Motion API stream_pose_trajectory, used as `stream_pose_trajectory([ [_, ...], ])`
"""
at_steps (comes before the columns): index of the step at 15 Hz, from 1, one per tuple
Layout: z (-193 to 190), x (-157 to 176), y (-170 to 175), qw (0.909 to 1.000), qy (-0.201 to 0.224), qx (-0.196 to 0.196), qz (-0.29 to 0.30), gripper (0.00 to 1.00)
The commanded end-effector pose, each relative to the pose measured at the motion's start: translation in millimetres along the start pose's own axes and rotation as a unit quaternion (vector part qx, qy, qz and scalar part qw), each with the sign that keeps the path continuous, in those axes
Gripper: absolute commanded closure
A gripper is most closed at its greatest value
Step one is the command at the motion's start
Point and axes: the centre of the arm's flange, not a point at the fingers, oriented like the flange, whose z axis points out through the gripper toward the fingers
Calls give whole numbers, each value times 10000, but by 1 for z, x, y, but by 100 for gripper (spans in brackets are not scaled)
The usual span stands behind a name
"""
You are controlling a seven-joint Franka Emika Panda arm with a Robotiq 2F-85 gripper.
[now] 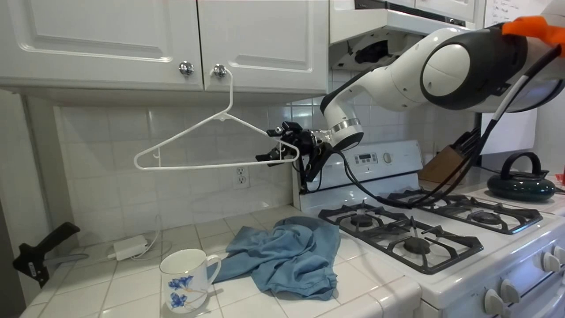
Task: Put the clothing hanger on the job of the cupboard
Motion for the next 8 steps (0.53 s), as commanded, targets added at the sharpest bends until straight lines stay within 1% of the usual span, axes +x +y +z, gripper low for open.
stream_pose_trajectory([
  [1,5,-3,-22,9955,374,-706,-513,0],
  [3,-1,-2,-20,9885,642,-1114,-795,0],
  [5,-7,1,-20,9808,910,-1397,-1008,0],
  [8,-10,2,-24,9667,1152,-1856,-1337,0],
])
